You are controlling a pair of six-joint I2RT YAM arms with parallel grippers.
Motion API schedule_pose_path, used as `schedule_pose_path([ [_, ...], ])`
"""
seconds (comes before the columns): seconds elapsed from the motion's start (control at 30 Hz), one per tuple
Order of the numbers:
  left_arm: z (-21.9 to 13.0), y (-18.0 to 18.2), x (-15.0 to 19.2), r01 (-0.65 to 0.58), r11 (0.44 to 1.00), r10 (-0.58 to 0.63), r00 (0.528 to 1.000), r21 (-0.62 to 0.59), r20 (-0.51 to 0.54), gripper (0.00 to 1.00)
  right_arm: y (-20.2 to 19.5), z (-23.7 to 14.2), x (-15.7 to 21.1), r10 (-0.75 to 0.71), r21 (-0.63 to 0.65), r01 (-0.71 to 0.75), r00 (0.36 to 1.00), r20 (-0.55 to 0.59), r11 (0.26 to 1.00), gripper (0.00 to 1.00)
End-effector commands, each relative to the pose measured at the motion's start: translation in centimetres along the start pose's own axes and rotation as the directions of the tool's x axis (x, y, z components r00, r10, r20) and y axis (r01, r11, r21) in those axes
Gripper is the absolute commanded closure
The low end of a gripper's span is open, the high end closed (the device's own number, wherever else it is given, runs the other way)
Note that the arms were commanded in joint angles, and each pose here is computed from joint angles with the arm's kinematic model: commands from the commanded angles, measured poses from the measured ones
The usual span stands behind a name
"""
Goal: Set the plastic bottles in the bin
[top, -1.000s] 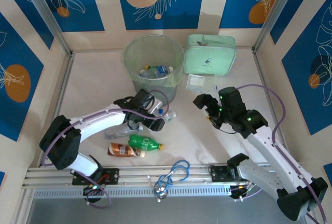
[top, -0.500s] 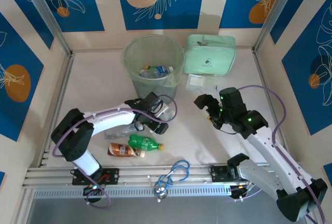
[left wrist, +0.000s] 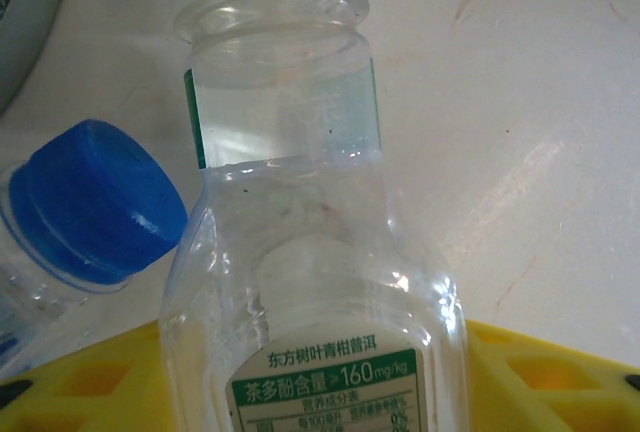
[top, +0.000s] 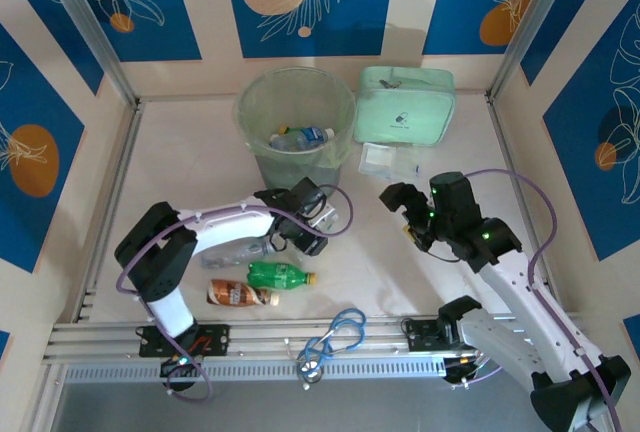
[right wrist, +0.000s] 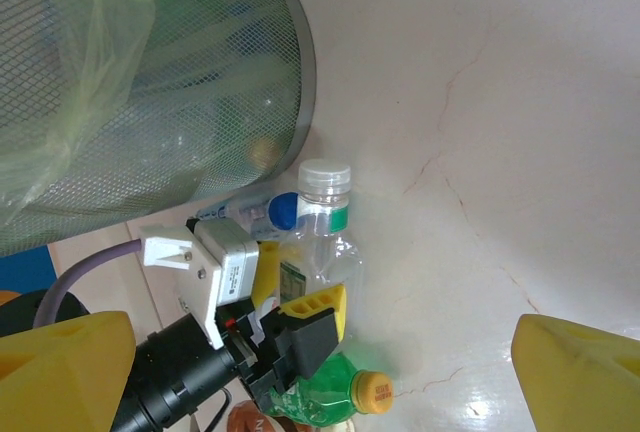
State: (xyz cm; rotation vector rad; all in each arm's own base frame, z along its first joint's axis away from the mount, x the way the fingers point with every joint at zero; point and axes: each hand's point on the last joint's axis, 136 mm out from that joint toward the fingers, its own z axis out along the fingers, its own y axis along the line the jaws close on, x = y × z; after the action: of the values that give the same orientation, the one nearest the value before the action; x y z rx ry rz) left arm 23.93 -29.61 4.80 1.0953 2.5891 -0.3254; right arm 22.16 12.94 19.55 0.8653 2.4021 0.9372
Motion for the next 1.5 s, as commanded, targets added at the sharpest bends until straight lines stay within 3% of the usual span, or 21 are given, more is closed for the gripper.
schedule_pose_path([
  [0.0, -1.2, -0.7, -0.7, -0.012, 1.0, 0.012, 1.0, -0.001, 0.016, 0.43, 0.0, -0.3, 0.2, 0.008, -0.011, -0.008, 1.0, -0.012, 1.0, 0.03],
  [0.27, -9.1, -4.4, -5.5, 0.023, 0.981, -0.071, 0.967, 0.193, 0.245, 0.41, 3.0, -1.9, -1.1, -0.085, -0.066, 0.086, 0.996, 0.017, 0.994, 0.04],
  [0.43, -14.5, -7.9, -7.9, -0.03, 0.915, -0.128, 0.925, 0.403, 0.358, 0.4, 7.4, -3.1, -1.1, -0.198, -0.202, 0.193, 0.98, -0.003, 0.96, 0.09],
  [0.57, -17.1, -9.3, -8.8, -0.053, 0.869, -0.165, 0.906, 0.492, 0.389, 0.4, 10.6, -4.0, -0.3, -0.315, -0.28, 0.298, 0.949, -0.019, 0.913, 0.09],
  [0.8, -19.2, -10.8, -9.5, -0.099, 0.815, -0.178, 0.894, 0.57, 0.41, 0.39, 11.7, -3.3, 0.6, -0.393, -0.23, 0.376, 0.919, -0.033, 0.898, 0.12],
  [1.1, -21.0, -10.8, -9.8, -0.115, 0.798, -0.205, 0.871, 0.591, 0.446, 0.39, 11.1, -2.3, 0.6, -0.394, -0.17, 0.383, 0.918, -0.033, 0.908, 0.16],
  [1.47, -21.8, -11.0, -10.5, -0.137, 0.783, -0.214, 0.856, 0.606, 0.47, 0.39, 11.7, -0.9, 2.2, -0.413, -0.198, 0.393, 0.908, -0.068, 0.898, 0.37],
])
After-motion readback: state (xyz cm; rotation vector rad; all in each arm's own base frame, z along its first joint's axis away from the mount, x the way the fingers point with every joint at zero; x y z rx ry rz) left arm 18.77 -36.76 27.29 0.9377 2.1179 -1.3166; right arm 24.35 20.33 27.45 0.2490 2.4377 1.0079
